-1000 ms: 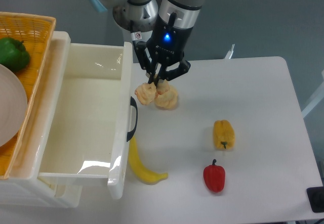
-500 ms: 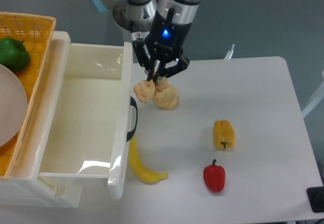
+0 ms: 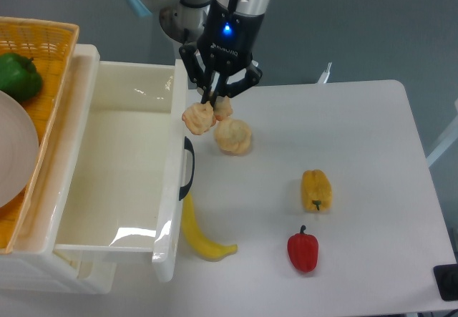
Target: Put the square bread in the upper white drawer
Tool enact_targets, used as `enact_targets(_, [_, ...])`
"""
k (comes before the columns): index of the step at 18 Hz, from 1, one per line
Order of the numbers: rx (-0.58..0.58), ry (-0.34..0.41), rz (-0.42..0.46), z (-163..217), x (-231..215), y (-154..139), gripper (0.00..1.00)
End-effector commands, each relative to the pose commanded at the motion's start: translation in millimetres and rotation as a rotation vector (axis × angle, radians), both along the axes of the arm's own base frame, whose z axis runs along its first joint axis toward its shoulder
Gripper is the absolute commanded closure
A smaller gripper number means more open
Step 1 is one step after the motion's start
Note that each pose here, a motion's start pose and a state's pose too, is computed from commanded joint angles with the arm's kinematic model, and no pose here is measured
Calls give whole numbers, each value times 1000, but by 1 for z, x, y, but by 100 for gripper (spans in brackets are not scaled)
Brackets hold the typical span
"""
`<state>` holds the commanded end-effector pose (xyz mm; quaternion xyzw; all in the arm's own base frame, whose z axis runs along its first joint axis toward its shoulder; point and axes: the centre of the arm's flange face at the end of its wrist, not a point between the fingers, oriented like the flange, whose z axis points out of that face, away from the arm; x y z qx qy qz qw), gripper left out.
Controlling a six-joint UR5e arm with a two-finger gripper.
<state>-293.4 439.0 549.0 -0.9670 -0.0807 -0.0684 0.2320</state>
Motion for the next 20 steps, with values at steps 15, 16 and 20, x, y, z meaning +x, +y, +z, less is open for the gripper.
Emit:
enact_targets(15, [-17, -42, -149, -20, 69, 43, 53])
enact_targets(16, [-18, -42, -152, -20, 69, 43, 47])
enact_targets(20, [-21, -45, -156, -23, 68, 46, 46])
